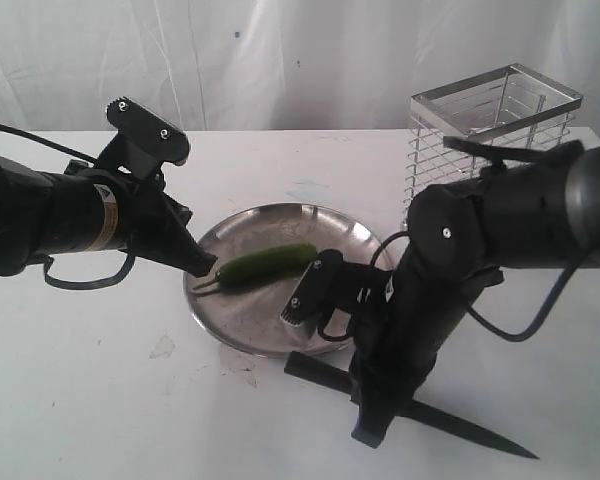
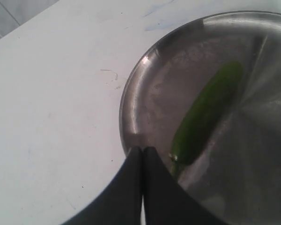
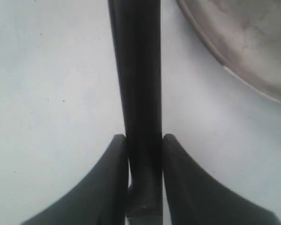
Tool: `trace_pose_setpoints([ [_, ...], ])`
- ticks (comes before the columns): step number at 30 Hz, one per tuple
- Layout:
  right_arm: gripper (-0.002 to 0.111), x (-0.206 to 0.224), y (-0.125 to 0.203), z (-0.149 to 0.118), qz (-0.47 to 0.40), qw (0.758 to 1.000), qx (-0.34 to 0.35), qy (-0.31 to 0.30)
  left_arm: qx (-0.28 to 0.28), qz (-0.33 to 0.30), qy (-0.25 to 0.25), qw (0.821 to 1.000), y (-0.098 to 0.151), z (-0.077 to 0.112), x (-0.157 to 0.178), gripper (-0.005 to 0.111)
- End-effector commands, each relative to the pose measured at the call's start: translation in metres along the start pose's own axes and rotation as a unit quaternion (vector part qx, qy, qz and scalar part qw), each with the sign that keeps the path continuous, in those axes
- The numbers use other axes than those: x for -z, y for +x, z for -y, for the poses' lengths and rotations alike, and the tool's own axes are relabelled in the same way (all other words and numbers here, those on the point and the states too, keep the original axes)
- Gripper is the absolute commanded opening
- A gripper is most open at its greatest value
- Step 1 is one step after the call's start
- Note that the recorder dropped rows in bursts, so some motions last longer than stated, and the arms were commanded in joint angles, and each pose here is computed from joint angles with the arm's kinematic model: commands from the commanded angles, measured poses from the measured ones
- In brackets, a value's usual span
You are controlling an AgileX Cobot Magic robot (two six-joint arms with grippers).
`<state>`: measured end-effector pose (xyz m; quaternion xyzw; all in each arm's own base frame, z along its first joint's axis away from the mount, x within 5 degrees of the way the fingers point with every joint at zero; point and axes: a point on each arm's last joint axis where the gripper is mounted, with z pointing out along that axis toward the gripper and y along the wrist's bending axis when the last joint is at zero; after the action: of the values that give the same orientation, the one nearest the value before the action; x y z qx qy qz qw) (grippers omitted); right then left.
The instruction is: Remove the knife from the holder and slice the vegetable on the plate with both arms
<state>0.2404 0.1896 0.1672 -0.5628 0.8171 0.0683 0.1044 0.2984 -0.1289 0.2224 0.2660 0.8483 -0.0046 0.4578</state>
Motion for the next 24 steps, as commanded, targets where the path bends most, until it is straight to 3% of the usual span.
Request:
trace_pose_setpoints([
  [1, 0.000, 0.032, 0.002, -0.006, 0.019, 1.000, 0.011, 0.006, -0.005, 0.005, -0.001, 1.000, -0.003, 0.001, 0.001, 0.000],
  [6, 0.000, 0.070, 0.003, -0.014, 0.067, 0.996, 0.044, 0.037, -0.004, 0.005, -0.001, 1.000, -0.003, 0.001, 0.001, 0.000],
  [11, 0.000, 0.101, -0.016, -0.001, 0.215, 0.962, 0.041, 0.164, -0.004, 0.005, -0.001, 1.000, -0.003, 0.001, 0.001, 0.000],
  [14, 0.000, 0.111, -0.032, 0.014, 0.325, 0.916, -0.013, 0.235, -0.004, 0.005, -0.001, 1.000, -0.003, 0.001, 0.001, 0.000],
  [18, 0.000, 0.113, -0.048, 0.040, 0.473, 0.817, -0.176, 0.279, -0.004, 0.003, -0.005, 1.000, -0.002, 0.000, 0.001, 0.000],
  [21, 0.000, 0.099, -0.055, 0.057, 0.546, 0.744, -0.254, 0.290, -0.007, -0.003, -0.020, 1.000, 0.000, -0.002, -0.002, 0.000],
  [22, 0.000, 0.091, -0.056, 0.061, 0.556, 0.732, -0.274, 0.282, -0.007, -0.007, -0.029, 1.000, 0.001, -0.004, -0.003, 0.000],
  [24, 0.000, 0.073, -0.059, 0.065, 0.552, 0.730, -0.307, 0.261, -0.006, -0.018, -0.051, 0.999, 0.005, -0.007, -0.007, 0.000],
])
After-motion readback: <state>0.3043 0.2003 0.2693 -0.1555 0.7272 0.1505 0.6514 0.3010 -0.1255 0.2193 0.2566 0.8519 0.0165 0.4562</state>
